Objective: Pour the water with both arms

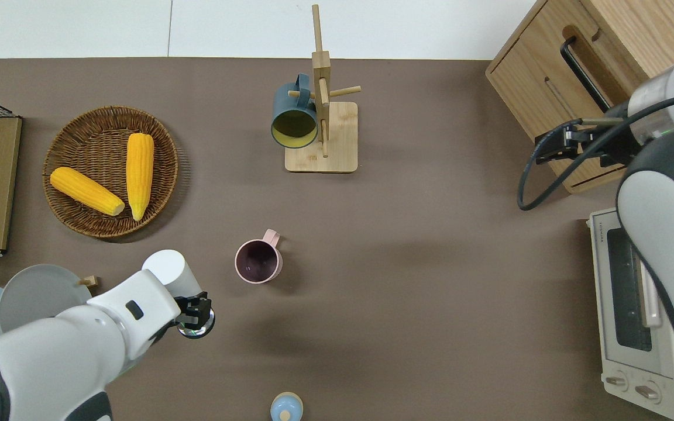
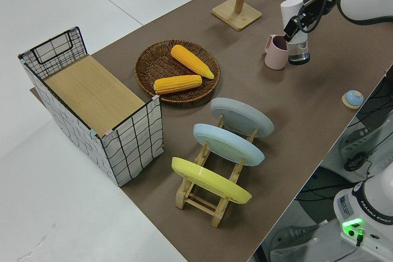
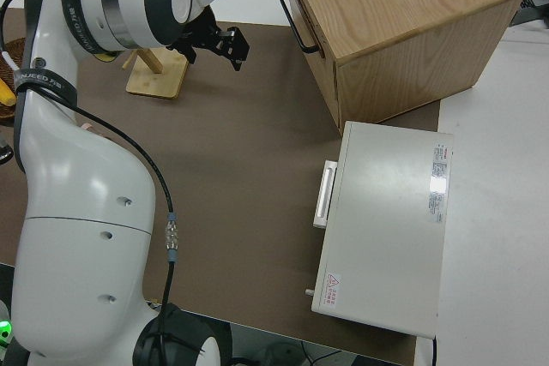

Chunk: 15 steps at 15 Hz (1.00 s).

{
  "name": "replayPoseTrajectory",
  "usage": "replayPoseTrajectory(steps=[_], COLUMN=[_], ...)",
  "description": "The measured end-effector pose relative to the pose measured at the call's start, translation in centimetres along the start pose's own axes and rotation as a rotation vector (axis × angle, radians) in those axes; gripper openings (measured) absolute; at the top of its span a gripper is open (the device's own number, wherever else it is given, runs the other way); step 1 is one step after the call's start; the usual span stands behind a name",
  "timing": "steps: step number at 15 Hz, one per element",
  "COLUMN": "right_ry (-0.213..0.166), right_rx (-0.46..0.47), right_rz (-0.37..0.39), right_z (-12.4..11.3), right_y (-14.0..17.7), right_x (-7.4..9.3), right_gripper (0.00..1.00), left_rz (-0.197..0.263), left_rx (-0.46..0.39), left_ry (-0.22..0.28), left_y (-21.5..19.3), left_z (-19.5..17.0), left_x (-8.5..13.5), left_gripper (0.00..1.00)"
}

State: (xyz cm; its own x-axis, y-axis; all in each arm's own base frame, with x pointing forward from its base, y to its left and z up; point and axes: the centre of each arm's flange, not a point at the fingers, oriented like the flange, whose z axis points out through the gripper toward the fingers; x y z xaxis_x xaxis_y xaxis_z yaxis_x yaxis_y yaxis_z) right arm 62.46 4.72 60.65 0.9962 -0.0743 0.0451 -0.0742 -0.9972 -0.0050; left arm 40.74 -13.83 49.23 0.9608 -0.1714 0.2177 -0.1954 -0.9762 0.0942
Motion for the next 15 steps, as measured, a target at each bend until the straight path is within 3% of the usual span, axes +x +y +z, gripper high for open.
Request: replayPoseTrajectory(steps=[7,15], right_ry=[0.004,0.004], right_rx=[0.001,0.002], right_rz=[0.017,0.013], right_z=[-0.3,-0.3], right_y=[1.5,1.3], right_x=[0.1,0.0], right_gripper=[1.00,1.00], left_rz=[0.092,0.119], left_rx=[0.016,0.008], left_ry=[-0.060,-0.174], left_y=[5.1,6.9], left_z=[3.2,8.1], left_x=[-2.2,-2.3], left_gripper=[0.63,0.63])
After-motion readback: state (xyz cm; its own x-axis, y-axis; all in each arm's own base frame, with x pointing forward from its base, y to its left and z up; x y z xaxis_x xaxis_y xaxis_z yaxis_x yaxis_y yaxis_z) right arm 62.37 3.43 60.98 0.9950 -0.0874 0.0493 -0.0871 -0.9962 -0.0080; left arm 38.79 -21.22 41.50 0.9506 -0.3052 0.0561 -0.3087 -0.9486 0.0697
